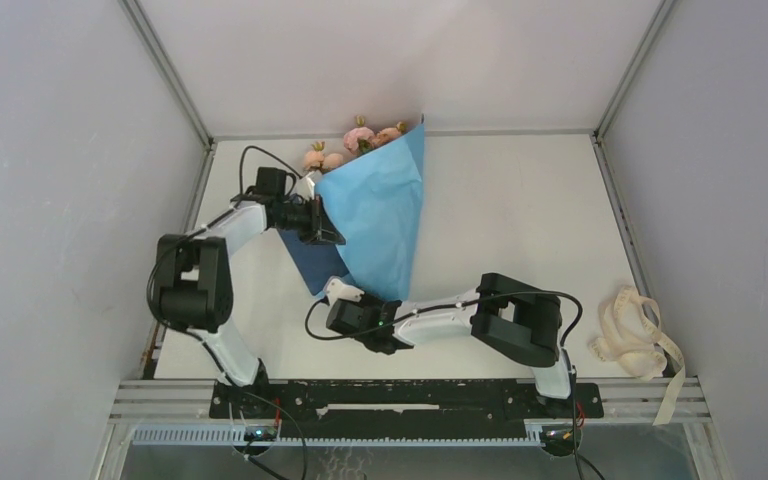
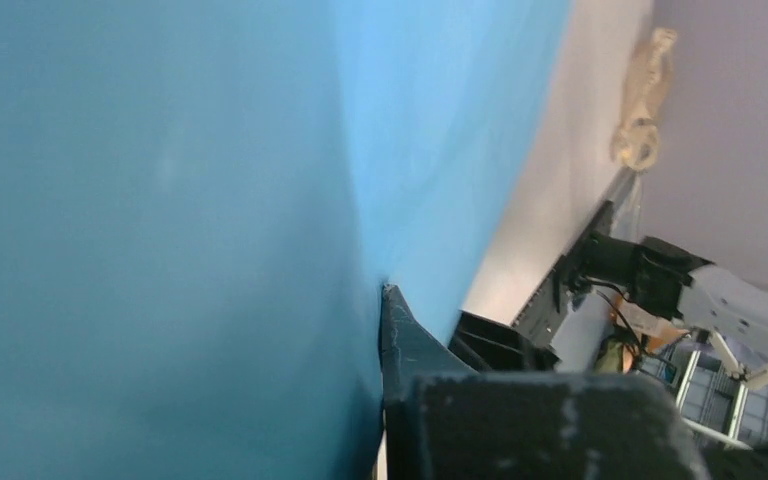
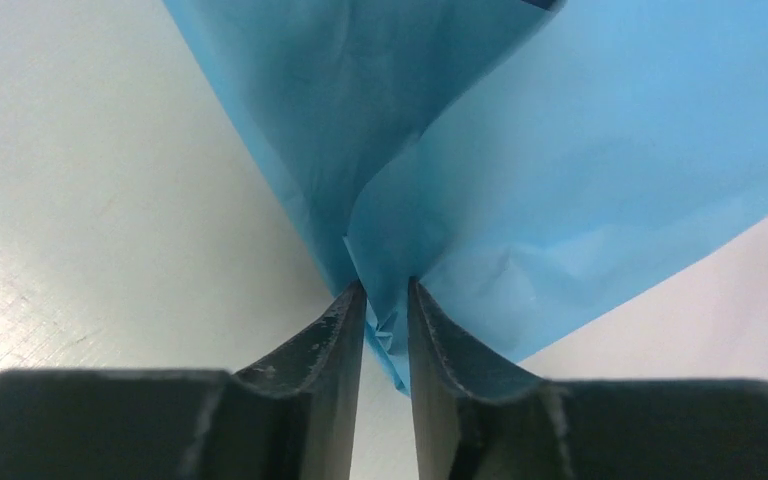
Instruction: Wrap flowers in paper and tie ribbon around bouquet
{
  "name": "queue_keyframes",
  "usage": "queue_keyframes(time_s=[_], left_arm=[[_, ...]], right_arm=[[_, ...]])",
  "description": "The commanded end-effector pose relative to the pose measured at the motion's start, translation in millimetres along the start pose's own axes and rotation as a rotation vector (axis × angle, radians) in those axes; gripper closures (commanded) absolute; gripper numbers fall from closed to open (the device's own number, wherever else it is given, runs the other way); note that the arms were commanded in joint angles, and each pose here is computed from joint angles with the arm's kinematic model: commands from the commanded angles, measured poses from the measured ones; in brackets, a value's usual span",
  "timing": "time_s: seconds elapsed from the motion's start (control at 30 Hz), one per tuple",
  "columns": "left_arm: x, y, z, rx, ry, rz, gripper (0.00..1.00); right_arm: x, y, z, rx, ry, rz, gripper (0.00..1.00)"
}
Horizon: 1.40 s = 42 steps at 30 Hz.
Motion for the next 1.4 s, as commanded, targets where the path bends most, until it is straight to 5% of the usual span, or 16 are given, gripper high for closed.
queue_keyframes(time_s=[0.0, 0.37, 0.5, 0.7, 0.87, 1.03, 1.37], left_arm=[[18.0, 49.6, -25.0, 0.147, 0.026, 0.030, 1.00], [-6.3, 95.7, -43.3, 0.253, 0.088, 0.120, 1.00], [-5.0, 93.6, -40.6, 0.259, 0.076, 0.108, 1.00], [-2.1, 93.1, -37.3, 0.281, 0.048, 0.083, 1.00], [-4.6, 96.1, -37.5, 0.292, 0.052, 0.082, 1.00], [-2.3, 99.1, -35.7, 0.324, 0.038, 0.069, 1.00], [-1.5, 100.3, -35.4, 0.329, 0.032, 0.062, 1.00]], right_arm=[[-0.3, 16.4, 9.8, 0.085, -0.010, 0.075, 0.64], [9.5, 3.8, 90.8, 0.257, -0.202, 0.085, 0.59], [33.2, -30.3, 108.0, 0.385, -0.346, -0.155, 0.59], [70.7, -113.6, 46.3, 0.491, -0.546, -0.592, 0.63], [63.9, -170.0, -41.7, 0.576, -0.460, -1.000, 0.79], [12.8, -200.9, -100.5, 0.436, -0.330, -1.239, 0.84], [-5.8, -215.3, -77.9, 0.420, -0.287, -1.137, 0.84]])
Point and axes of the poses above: each gripper's point midway between its finger pads, its own z axis back along the fingers, its own y axis along the line the jaws close on, x = y × z, the point moved 4 cm from there along z, back along the fingers, and after that the axes turned 10 degrees about z, right-handed, at the moved point
